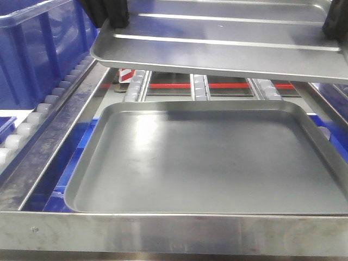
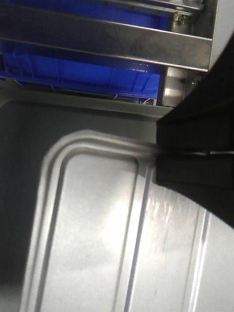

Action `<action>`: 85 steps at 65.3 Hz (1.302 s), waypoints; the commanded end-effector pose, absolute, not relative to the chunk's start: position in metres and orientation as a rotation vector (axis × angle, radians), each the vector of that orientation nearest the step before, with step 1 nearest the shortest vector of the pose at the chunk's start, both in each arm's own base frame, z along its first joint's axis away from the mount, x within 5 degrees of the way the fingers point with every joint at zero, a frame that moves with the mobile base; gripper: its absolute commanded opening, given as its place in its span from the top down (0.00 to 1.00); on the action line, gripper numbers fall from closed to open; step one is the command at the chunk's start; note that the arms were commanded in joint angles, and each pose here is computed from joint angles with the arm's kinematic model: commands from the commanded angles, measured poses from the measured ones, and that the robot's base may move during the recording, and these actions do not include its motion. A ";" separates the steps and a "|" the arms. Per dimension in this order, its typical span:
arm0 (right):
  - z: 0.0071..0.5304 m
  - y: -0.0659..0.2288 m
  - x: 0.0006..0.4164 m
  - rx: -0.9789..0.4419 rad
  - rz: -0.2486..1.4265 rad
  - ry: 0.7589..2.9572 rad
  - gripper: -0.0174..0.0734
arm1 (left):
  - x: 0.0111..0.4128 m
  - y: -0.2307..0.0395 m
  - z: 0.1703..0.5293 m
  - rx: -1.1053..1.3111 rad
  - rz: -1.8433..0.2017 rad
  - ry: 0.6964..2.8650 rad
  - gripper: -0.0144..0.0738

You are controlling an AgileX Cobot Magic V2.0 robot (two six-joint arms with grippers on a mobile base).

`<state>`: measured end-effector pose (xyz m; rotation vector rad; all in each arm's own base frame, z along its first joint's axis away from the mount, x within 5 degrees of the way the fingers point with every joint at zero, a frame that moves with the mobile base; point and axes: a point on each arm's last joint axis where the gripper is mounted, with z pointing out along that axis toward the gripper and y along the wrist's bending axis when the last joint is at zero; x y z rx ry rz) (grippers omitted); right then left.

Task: Grab silver tray and place in blue box
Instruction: 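Lift the small silver tray up out of the larger tray with both grippers, then hold the tray level with both grippers while the base turns away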

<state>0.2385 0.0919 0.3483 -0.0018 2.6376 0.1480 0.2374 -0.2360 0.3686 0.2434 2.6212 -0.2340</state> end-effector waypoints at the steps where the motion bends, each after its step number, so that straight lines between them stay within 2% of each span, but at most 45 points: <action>1: 0.367 0.085 0.235 -0.038 0.098 2.559 0.74 | 0.235 -0.226 0.394 0.233 -0.233 2.519 0.95; 85: 0.367 0.085 0.235 -0.038 0.098 2.559 0.74 | 0.235 -0.226 0.394 0.233 -0.233 2.519 0.95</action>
